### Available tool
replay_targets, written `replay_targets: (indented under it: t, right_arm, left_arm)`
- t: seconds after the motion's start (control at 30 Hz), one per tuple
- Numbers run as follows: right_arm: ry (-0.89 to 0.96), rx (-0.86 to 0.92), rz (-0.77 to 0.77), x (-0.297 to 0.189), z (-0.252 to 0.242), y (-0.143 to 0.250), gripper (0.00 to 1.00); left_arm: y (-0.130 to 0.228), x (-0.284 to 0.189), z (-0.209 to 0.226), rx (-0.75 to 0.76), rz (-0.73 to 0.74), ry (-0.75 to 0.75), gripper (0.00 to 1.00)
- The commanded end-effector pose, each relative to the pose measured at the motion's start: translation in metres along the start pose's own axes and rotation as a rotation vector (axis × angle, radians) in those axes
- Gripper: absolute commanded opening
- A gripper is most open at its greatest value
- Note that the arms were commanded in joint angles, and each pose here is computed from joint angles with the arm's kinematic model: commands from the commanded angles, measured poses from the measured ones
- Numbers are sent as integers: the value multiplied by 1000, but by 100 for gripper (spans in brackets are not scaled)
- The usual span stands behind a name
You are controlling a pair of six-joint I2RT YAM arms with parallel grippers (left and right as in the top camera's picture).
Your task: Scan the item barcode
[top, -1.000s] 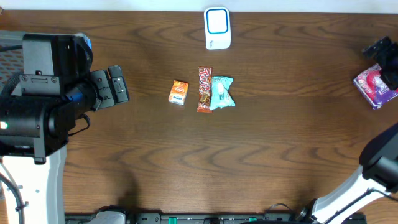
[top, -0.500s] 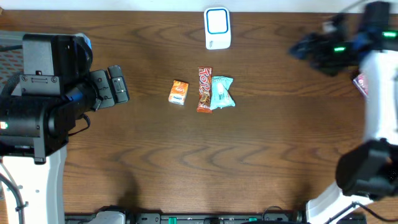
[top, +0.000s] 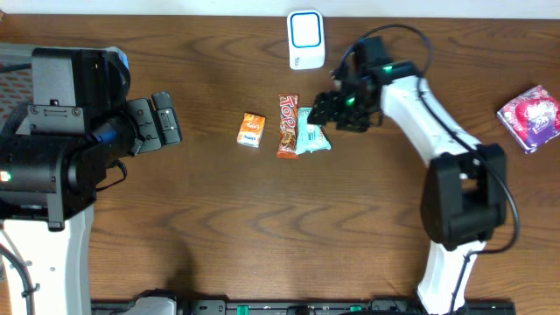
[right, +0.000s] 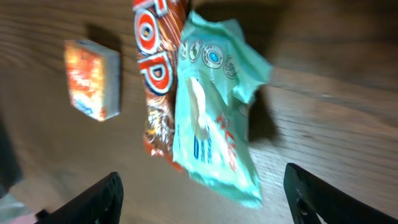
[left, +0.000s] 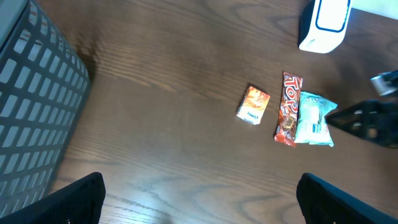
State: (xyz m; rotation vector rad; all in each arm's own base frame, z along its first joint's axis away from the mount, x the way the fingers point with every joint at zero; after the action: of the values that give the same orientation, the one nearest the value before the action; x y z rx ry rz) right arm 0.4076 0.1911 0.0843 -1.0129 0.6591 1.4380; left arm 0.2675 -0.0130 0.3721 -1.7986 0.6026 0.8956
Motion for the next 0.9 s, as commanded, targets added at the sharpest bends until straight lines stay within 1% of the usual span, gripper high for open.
replay_targets:
  t: [0.0, 0.07, 0.1, 0.17, 0.2, 0.27, 0.3, 0.4, 0.47, 0.53, 0.7, 0.8, 0.87]
  right_arm:
    - [47, 53, 61, 31, -6, 11, 75]
    - [63, 52, 81, 42, -9, 15, 71]
    - [80, 54, 86, 45, -13, 16, 65]
    - [110, 55, 88, 47, -19, 16, 39]
    - [119, 52, 86, 47, -21, 15, 28]
    - [118, 39, 75, 41, -21, 12, 7]
    - [121, 34, 72, 38, -22, 10, 1]
    - [140, 0, 52, 20, -20, 2, 1]
    - [251, -3, 40, -1, -29, -4, 1]
    - [432, -8, 33, -25, -42, -8, 1]
    - [1001, 46, -56, -92, -75, -11, 1]
    - [1208, 94, -118, -105, -88, -4, 1]
    - [1280, 117, -137, -101, -99, 5, 1]
  left_arm:
    - [-1, -1, 2, 6, -6, -6, 98]
    - [-1, -1, 2, 6, -6, -6, 98]
    - [-1, -1, 2, 6, -6, -6, 98]
    - [-1, -1, 2, 6, -6, -6, 98]
    - [-1, -1, 2, 6, -6, -6, 98]
    - [-1, -1, 2, 6, -6, -6, 98]
    - [-1, -1, 2, 6, -6, -6, 98]
    - [-1, -1, 2, 6, -6, -6, 98]
    - [-1, -1, 2, 6, -6, -6, 98]
    - [-1, -1, 2, 6, -6, -6, 98]
    - [-1, -1, 2, 6, -6, -6, 98]
    - [-1, -1, 2, 6, -6, -6, 98]
    - [-1, -1, 2, 6, -6, -6, 98]
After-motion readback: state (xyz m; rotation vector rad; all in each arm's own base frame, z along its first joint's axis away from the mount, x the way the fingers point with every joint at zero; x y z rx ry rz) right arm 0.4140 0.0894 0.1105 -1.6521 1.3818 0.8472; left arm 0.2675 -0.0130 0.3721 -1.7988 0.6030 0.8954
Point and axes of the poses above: each gripper's point midway between its finger pads, its own x axis out along the fingers, its own z axis along the line the jaws close on, y = z × x, the point moved 2 cm from there along -x, back along the fingers, and after that the axes turned 10 degrees about -x, right-handed, at the moved point
